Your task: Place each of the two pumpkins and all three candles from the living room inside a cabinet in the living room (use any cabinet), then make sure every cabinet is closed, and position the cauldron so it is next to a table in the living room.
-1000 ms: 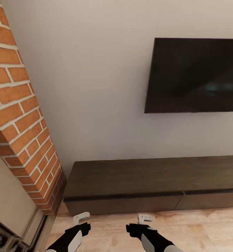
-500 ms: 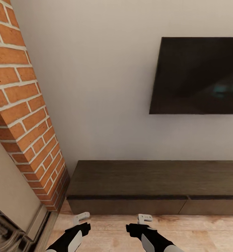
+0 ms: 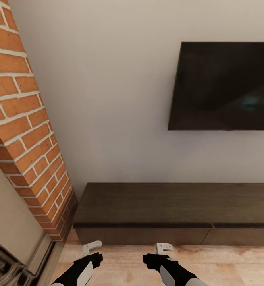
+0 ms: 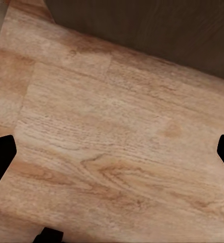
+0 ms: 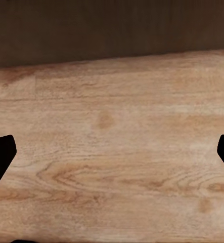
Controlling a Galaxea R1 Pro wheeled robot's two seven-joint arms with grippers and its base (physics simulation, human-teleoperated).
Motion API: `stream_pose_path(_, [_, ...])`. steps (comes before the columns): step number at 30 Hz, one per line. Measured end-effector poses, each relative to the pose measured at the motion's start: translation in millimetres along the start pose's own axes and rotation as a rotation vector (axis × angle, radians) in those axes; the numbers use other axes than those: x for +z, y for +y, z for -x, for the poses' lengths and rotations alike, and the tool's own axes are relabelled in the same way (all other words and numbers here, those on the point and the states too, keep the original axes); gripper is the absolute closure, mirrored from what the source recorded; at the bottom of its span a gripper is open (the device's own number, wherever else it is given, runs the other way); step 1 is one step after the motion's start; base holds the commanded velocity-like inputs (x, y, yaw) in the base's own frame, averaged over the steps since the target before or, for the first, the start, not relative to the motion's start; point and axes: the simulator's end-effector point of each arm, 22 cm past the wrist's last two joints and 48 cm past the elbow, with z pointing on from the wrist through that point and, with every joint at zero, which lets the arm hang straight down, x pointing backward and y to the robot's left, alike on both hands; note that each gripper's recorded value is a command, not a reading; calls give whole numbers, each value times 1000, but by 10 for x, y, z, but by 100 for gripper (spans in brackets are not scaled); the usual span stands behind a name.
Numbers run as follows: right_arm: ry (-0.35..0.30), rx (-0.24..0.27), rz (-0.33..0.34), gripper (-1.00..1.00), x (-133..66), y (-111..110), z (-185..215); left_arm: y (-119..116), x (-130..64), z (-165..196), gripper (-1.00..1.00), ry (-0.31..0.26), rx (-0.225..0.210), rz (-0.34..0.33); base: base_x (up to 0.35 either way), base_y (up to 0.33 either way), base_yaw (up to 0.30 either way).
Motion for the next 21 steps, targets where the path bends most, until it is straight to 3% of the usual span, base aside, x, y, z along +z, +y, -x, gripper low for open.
stream_pose_path(7, [-1,0,1,-100,1,2,4,0,1,0,-100,0,0,0,190,0,0])
stream_pose_path(21, [-1,-5,1,-100,3,3,3,0,3,0,-100,0,0,0,14,0,0])
